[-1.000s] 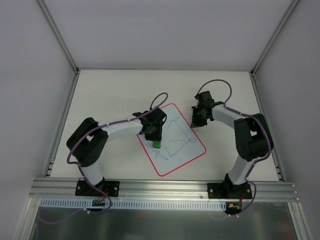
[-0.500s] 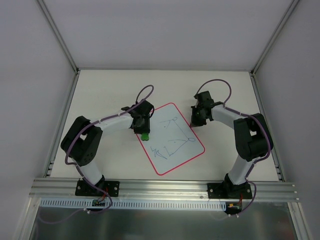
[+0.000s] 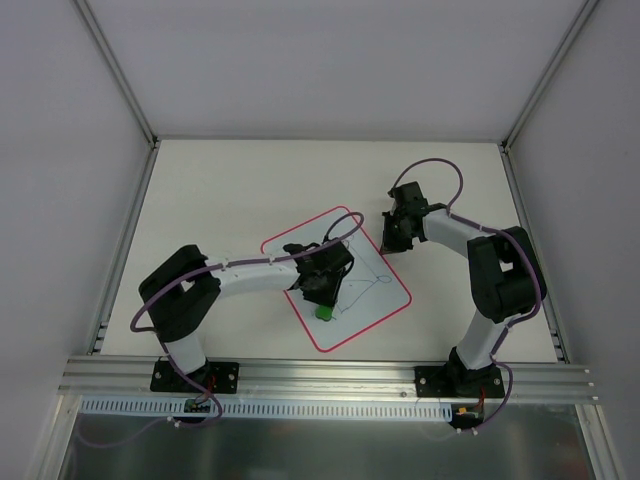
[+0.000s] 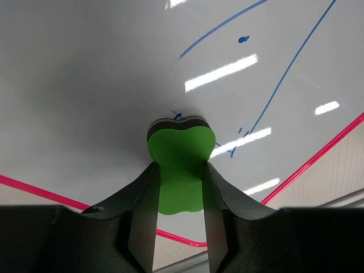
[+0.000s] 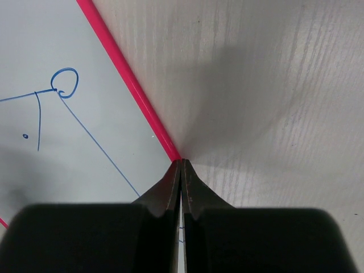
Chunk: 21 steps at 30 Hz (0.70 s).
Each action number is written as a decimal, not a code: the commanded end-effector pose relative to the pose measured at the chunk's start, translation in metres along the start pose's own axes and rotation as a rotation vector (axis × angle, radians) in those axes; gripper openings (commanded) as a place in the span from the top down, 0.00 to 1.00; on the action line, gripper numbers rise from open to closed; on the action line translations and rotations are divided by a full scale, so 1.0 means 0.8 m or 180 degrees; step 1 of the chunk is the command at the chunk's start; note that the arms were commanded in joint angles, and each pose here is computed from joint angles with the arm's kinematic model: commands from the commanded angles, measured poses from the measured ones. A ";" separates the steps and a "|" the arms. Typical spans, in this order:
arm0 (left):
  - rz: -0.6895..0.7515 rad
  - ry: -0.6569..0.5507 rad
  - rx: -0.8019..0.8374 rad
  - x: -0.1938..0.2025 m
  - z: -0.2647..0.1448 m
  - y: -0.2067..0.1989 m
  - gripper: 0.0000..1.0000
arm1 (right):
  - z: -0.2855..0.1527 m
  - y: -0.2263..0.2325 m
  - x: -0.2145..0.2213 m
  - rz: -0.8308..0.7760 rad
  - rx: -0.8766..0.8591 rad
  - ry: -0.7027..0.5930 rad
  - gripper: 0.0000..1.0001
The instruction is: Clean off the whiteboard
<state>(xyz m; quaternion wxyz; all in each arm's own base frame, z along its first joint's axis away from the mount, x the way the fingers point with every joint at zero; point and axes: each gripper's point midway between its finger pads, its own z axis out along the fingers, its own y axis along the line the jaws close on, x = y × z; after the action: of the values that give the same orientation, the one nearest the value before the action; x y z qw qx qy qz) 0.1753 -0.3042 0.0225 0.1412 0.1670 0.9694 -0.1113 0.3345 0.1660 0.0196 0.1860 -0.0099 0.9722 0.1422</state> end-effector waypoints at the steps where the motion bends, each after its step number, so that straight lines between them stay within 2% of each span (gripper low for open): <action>1: -0.0262 0.0885 -0.0484 0.090 0.017 0.066 1.00 | 0.019 -0.025 0.023 0.0045 0.0237 0.0147 1.00; 8: -0.0635 0.0594 -0.0894 0.054 -0.003 0.153 1.00 | 0.019 -0.024 0.024 0.0050 0.0242 0.0151 1.00; 10: -0.0597 0.0531 -0.0972 0.047 -0.011 0.161 1.00 | 0.018 -0.024 0.024 0.0050 0.0242 0.0151 1.00; 14: -0.0457 0.0629 -0.0933 0.058 -0.010 0.147 1.00 | 0.018 -0.025 0.021 0.0053 0.0247 0.0133 1.00; 21: -0.0046 0.0911 -0.0677 0.093 0.009 0.066 1.00 | 0.020 -0.025 0.019 0.0042 0.0253 0.0121 1.00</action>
<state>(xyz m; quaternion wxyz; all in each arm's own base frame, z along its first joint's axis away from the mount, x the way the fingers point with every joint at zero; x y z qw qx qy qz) 0.1912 -0.2599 0.0222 0.1365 0.1152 0.9823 -0.0562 0.3368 0.1684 0.0194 0.1909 -0.0062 0.9704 0.1480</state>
